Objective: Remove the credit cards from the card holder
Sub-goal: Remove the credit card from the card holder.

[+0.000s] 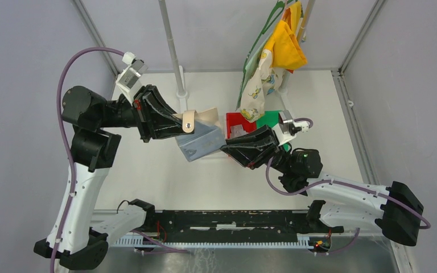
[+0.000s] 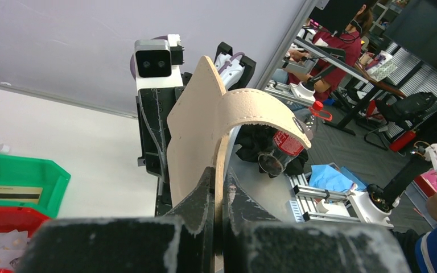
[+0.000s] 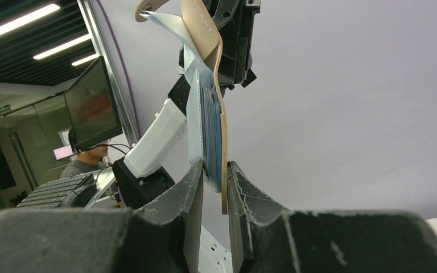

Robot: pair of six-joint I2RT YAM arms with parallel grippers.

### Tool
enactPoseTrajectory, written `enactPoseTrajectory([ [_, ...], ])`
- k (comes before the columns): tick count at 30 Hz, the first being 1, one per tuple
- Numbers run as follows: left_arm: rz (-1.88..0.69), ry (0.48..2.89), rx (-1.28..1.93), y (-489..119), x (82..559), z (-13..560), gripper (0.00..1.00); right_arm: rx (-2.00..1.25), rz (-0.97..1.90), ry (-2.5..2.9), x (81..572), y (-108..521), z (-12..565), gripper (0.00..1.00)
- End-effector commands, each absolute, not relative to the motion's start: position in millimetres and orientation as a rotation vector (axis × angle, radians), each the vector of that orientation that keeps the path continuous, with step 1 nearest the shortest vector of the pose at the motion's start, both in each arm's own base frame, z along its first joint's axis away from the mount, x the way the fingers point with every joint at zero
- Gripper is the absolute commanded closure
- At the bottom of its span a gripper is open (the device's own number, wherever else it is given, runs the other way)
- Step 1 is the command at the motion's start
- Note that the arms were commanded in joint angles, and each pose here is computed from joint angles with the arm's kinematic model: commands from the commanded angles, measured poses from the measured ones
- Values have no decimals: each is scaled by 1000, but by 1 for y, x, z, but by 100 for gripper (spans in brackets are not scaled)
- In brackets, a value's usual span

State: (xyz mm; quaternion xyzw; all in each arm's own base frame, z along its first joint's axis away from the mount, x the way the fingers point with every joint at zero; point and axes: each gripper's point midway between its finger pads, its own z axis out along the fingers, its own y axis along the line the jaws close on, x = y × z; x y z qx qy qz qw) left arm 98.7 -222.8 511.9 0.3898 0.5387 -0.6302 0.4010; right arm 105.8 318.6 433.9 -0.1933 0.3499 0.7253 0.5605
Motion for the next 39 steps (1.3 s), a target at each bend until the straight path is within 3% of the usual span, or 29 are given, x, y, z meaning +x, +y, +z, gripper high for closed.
enactPoseTrajectory([
  [1,-1603,1327,1021,-219,85,523,98,-420,1740,693,96,311,475,75],
  [9,-1613,1321,1046,-218,81,522,98,-414,1820,586,85,309,489,69],
  [13,-1603,1326,1062,-218,80,516,98,-420,1816,576,85,309,492,54],
  [17,-1577,1339,1070,-217,83,510,98,-441,1757,631,89,315,487,46],
  [39,-1576,1319,1070,-216,82,524,98,-627,1600,701,69,310,448,48],
])
